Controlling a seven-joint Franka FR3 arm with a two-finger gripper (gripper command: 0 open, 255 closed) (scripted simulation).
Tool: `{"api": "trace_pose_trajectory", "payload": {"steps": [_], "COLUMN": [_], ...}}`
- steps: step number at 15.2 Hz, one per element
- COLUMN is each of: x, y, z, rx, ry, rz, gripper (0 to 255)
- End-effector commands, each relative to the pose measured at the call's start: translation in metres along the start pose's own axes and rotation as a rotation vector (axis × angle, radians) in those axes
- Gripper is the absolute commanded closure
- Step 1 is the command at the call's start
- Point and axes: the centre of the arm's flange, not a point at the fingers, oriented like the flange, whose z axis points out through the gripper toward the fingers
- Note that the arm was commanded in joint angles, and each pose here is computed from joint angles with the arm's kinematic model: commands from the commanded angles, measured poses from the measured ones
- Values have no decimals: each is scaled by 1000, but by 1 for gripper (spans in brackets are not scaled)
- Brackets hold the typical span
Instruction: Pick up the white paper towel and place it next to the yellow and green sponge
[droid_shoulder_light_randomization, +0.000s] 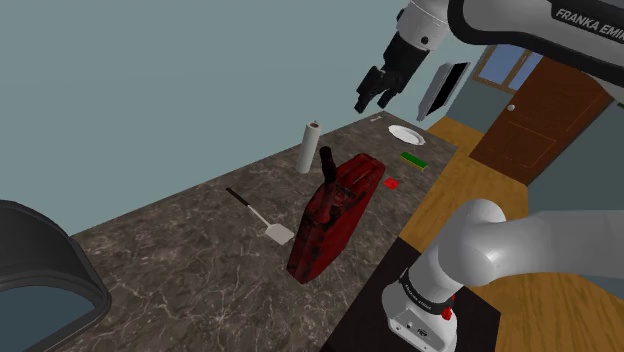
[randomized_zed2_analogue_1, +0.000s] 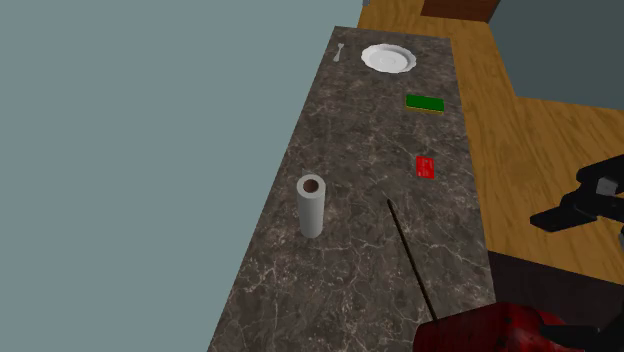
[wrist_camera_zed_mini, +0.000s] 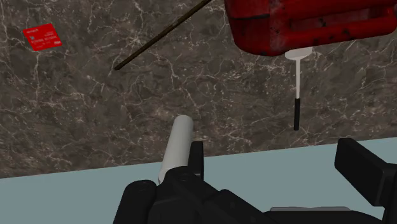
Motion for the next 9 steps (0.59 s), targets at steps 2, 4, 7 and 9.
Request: {"api": "trace_pose_trajectory", "payload": {"steps": [2, 4, 7, 9], "x": [8, 23, 46, 61], "y": [4, 12, 25, 33], "z": [10, 30, 60, 79], "rx": [0, -1, -2, -2], "ry": [0, -1, -2, -3], "rz": [8, 25, 50, 67], "gripper": [0, 0, 0, 0]}}
